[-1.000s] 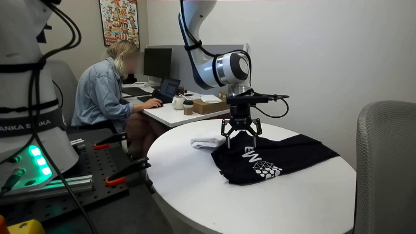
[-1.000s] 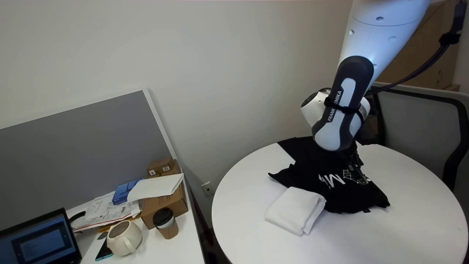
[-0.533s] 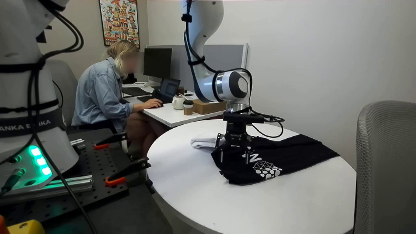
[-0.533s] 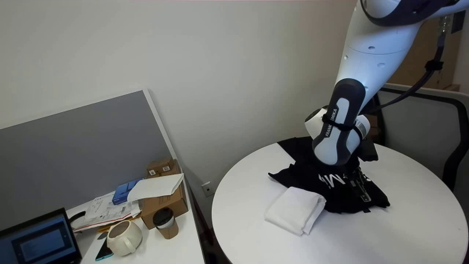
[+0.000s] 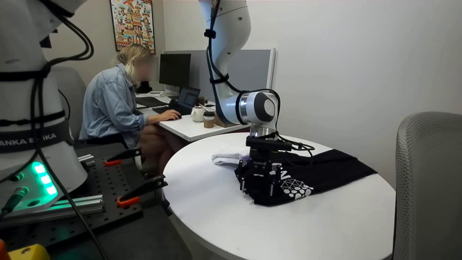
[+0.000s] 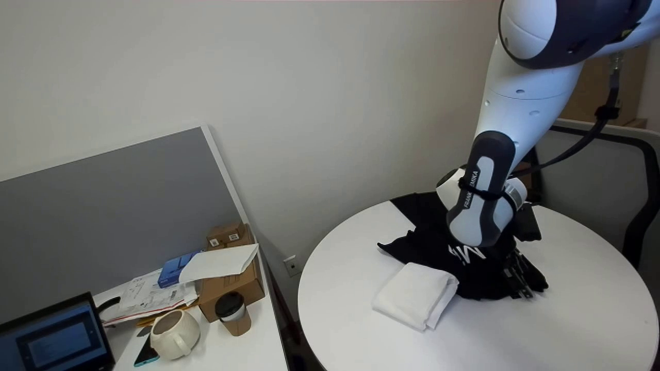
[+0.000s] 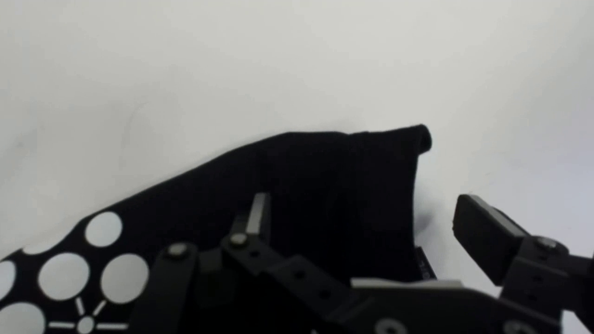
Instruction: Move the black shirt from the table to the back of the chair
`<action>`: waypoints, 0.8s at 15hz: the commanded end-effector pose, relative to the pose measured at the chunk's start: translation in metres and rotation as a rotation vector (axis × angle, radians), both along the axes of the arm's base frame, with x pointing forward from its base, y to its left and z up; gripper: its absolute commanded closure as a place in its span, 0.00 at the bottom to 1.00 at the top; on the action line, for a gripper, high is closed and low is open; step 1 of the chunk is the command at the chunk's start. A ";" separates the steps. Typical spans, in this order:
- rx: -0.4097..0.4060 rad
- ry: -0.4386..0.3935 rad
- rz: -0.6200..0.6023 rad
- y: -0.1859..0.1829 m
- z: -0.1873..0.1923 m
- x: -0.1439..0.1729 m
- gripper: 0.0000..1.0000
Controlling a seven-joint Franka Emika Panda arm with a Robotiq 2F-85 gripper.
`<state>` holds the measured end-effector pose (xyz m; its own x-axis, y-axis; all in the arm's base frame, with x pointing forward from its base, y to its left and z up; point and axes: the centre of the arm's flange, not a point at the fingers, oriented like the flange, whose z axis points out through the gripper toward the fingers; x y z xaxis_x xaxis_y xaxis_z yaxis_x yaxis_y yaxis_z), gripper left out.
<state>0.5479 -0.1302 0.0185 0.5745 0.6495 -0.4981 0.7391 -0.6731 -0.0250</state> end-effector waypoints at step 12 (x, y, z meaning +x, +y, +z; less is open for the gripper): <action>0.005 -0.043 -0.137 -0.002 0.045 0.000 1.00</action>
<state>0.5532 -0.1234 0.0288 0.6059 0.6242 -0.4932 0.7136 -0.7004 -0.0097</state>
